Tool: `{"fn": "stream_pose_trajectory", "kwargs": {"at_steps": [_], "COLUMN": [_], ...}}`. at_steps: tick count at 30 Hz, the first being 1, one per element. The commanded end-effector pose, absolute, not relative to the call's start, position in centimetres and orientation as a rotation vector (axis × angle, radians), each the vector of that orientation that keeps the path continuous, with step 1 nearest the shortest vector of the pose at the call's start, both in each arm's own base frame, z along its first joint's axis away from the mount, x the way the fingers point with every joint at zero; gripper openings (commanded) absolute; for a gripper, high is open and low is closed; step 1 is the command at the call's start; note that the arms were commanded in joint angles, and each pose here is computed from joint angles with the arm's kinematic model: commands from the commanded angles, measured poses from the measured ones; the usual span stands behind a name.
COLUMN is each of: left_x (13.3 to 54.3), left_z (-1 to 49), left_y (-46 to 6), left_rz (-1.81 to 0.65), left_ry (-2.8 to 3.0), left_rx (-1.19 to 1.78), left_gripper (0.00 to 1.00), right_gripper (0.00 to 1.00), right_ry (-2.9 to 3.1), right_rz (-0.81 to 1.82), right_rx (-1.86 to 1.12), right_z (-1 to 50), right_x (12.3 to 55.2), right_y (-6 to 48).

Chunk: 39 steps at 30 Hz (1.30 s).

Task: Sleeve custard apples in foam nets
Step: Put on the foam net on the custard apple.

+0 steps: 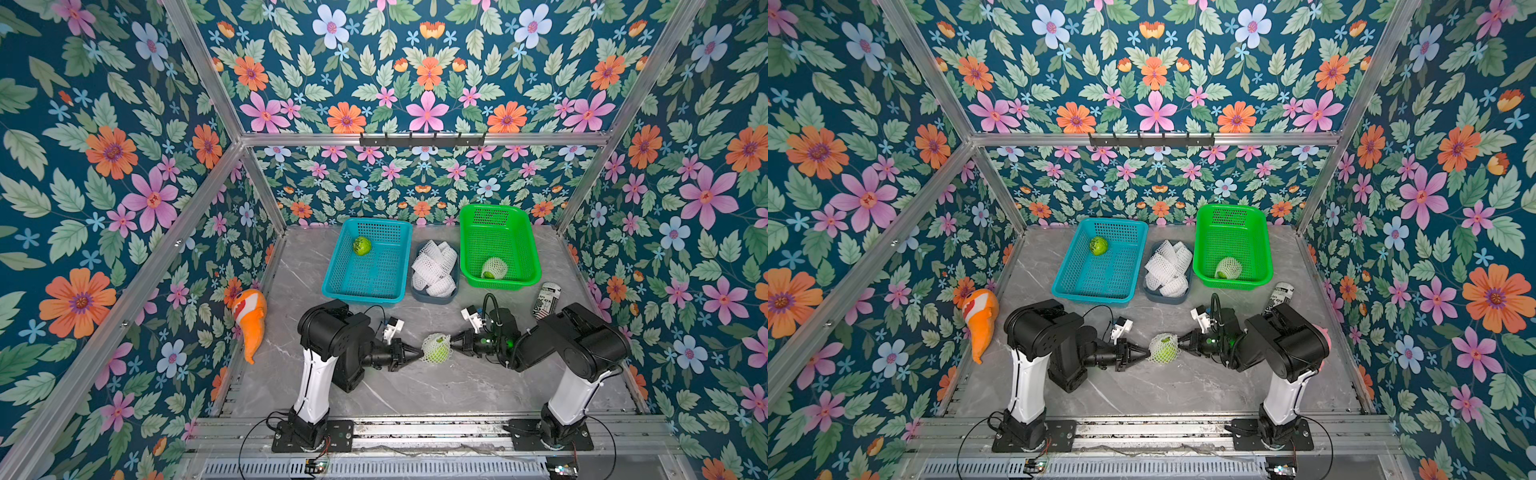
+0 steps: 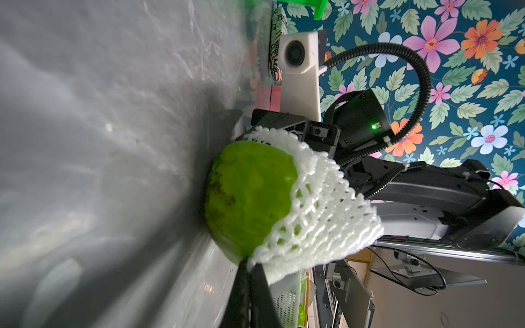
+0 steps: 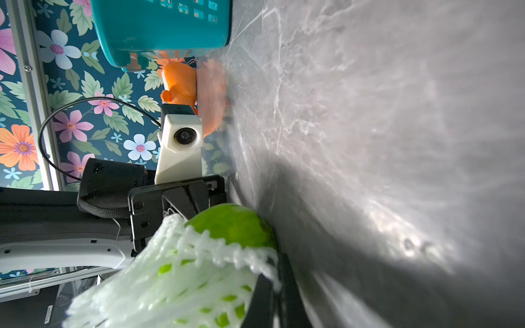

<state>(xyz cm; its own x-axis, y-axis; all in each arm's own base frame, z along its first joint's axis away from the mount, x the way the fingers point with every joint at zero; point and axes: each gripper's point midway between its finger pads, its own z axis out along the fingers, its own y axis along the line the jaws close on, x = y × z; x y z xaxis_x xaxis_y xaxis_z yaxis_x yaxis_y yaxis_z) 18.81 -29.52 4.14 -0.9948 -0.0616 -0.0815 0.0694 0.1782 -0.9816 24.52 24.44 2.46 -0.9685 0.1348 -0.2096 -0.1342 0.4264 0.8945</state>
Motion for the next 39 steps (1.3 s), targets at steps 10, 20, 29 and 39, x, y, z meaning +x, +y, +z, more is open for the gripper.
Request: {"fn": "stream_pose_trajectory", "kwargs": {"at_steps": [10, 20, 29, 39], "left_x": [18.8, 18.5, 18.5, 18.7], "left_z": [3.9, 2.2, 2.3, 2.3], "left_y": [-29.4, -29.3, -29.2, -29.3], "left_rz": [-1.860, -1.747, -1.704, -1.689], "left_ry": [2.329, 2.418, 2.424, 2.431], "left_rx": [0.094, 0.138, 0.161, 0.164], "left_gripper": [0.00, 0.00, 0.00, 0.00], "right_gripper": [0.08, 0.20, 0.25, 0.26], "right_ry": [2.501, 2.470, 2.457, 2.484], "right_rz": [1.415, 1.368, 1.379, 1.324], "right_rx": [-0.069, -0.113, -0.106, -0.089], "right_z": [1.2, 3.1, 3.8, 4.2], "right_x": [23.5, 23.9, 24.1, 24.7], "right_y": [24.1, 24.4, 24.6, 24.1]}}
